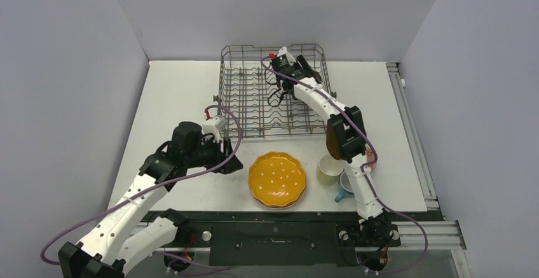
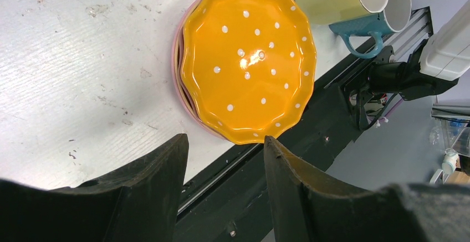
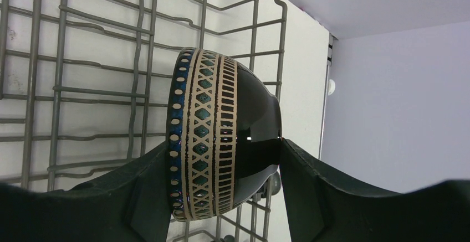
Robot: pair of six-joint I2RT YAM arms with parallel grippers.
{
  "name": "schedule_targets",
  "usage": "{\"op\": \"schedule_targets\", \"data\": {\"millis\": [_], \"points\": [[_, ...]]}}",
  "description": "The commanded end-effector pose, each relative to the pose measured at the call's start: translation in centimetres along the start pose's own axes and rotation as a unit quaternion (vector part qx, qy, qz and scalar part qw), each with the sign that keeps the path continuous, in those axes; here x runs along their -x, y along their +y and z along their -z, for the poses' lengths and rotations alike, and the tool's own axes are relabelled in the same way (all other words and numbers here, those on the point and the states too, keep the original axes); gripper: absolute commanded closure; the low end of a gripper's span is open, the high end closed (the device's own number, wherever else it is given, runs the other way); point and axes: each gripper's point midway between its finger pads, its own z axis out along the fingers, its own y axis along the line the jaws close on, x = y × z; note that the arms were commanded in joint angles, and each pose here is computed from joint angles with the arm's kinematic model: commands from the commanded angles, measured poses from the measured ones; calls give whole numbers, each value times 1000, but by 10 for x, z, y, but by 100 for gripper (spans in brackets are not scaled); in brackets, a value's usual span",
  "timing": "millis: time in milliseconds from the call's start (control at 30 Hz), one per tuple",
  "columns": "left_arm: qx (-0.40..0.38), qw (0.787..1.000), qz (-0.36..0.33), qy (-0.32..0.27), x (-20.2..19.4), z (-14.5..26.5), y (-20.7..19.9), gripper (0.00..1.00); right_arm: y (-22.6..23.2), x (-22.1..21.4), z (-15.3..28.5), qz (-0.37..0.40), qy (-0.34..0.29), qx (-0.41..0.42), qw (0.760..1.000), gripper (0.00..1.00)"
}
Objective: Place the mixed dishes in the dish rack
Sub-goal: Turn the bowl upside down on the dish rack.
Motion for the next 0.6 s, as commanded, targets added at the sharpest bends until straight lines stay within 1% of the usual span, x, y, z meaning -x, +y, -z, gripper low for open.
{"op": "schedule_targets", "data": {"millis": [0, 267, 567], "points": [[-15, 999, -16, -27, 13, 1, -7, 51, -31, 31, 1, 0, -36, -62, 997, 100], [-14, 1000, -13, -24, 12, 0, -6, 51, -27, 35, -15, 33, -45, -90, 994, 100], [-12, 1000, -12, -25, 13, 0, -5, 51, -19, 29, -34, 78, -37, -114, 990, 100]]}}
